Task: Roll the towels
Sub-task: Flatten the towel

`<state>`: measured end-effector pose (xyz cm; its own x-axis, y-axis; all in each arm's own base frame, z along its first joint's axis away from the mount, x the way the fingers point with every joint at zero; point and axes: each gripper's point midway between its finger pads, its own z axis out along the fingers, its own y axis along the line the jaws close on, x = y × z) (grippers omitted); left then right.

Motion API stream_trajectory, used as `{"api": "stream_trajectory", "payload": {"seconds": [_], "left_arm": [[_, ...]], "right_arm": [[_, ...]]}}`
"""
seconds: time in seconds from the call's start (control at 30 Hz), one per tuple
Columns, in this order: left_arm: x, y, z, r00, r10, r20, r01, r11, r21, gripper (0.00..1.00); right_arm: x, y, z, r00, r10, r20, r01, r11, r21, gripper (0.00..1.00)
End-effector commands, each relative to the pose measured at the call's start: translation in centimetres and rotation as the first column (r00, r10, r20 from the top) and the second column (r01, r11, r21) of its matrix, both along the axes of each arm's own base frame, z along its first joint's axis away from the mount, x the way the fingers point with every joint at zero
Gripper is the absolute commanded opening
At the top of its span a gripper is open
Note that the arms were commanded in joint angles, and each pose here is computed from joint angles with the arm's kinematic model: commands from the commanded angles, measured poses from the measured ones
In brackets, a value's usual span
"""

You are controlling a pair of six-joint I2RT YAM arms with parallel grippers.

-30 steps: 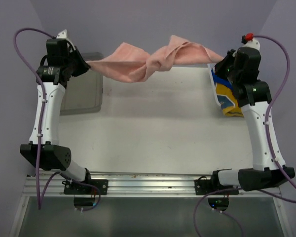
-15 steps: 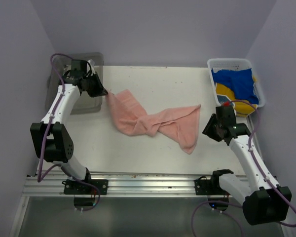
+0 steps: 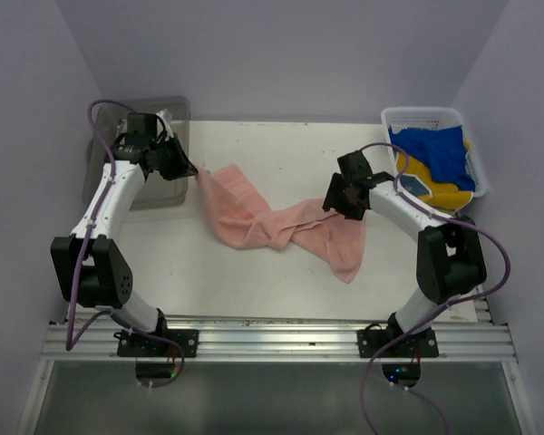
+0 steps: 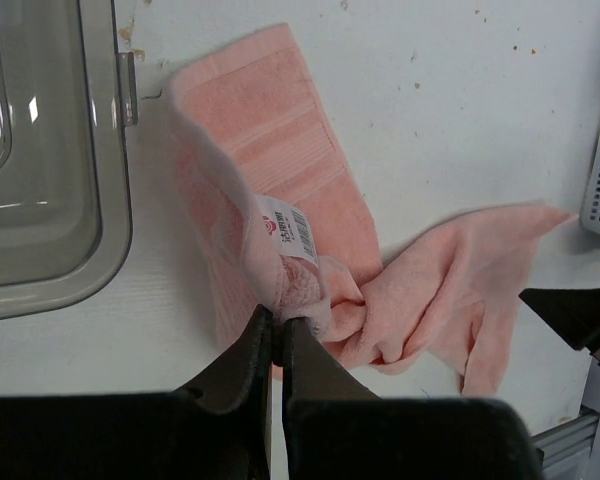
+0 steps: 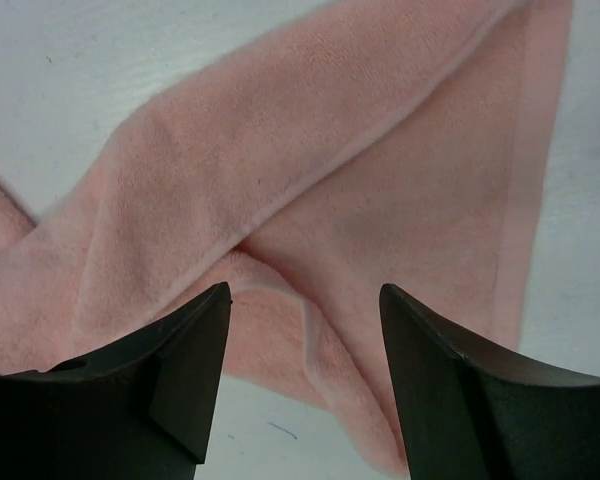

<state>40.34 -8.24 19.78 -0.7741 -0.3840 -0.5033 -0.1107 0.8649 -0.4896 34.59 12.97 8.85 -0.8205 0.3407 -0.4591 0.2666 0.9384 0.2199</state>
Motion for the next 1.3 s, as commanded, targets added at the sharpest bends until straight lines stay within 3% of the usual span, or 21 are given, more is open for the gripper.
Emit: {"api": "stream_trajectory", "payload": {"seconds": [0.0, 0.17, 0.3, 0.43, 0.87, 0.97, 1.0, 1.07, 1.1, 1.27], "left_arm": [[-0.2, 0.0, 2.5, 0.997, -0.012, 0.079, 0.011, 1.000, 0.015, 0.00], [-0.5, 0.0, 2.7, 0.997, -0.013, 0.078, 0.012, 1.000, 0.016, 0.00], [-0.8, 0.1, 3.2, 0.996, -0.019, 0.085, 0.017, 1.000, 0.022, 0.00], [-0.8, 0.1, 3.3, 0.996, -0.025, 0.087, 0.023, 1.000, 0.020, 0.00], [-0.8, -0.2, 3.4, 0.996, -0.026, 0.087, 0.025, 1.000, 0.010, 0.00], [-1.0, 0.0, 3.6, 0.995, -0.026, 0.092, 0.024, 0.999, 0.020, 0.00], [-1.0, 0.1, 3.7, 0.995, -0.023, 0.092, 0.021, 1.000, 0.022, 0.00], [-1.0, 0.1, 3.7, 0.995, -0.023, 0.092, 0.021, 0.999, 0.024, 0.00], [-1.0, 0.1, 3.7, 0.995, -0.023, 0.092, 0.021, 0.999, 0.024, 0.00], [0.6, -0.6, 5.0, 0.992, -0.029, 0.120, 0.031, 0.999, -0.016, 0.00]], "right_arm": [[3.5, 3.1, 1.6, 0.997, 0.033, 0.074, -0.038, 0.996, 0.078, 0.65], [3.7, 2.9, 0.1, 0.999, 0.006, 0.050, -0.008, 0.999, 0.037, 0.67], [4.6, -2.8, -0.2, 0.989, -0.132, 0.061, 0.130, 0.991, 0.037, 0.66], [5.1, -5.9, -0.8, 0.985, -0.158, 0.065, 0.158, 0.987, 0.003, 0.66], [10.3, -8.7, -2.9, 0.978, -0.203, 0.042, 0.206, 0.974, -0.099, 0.60], [10.8, -8.4, -3.8, 0.978, -0.207, 0.016, 0.207, 0.974, -0.093, 0.48], [11.1, -8.1, -3.6, 0.979, -0.204, 0.017, 0.205, 0.975, -0.084, 0.29], [11.4, -7.8, -3.0, 0.979, -0.203, 0.029, 0.204, 0.977, -0.064, 0.05], [11.8, -7.8, -1.8, 0.978, -0.202, 0.059, 0.206, 0.977, -0.053, 0.00], [15.4, -6.2, 9.1, 0.939, -0.187, 0.290, 0.171, 0.982, 0.077, 0.00]]}}
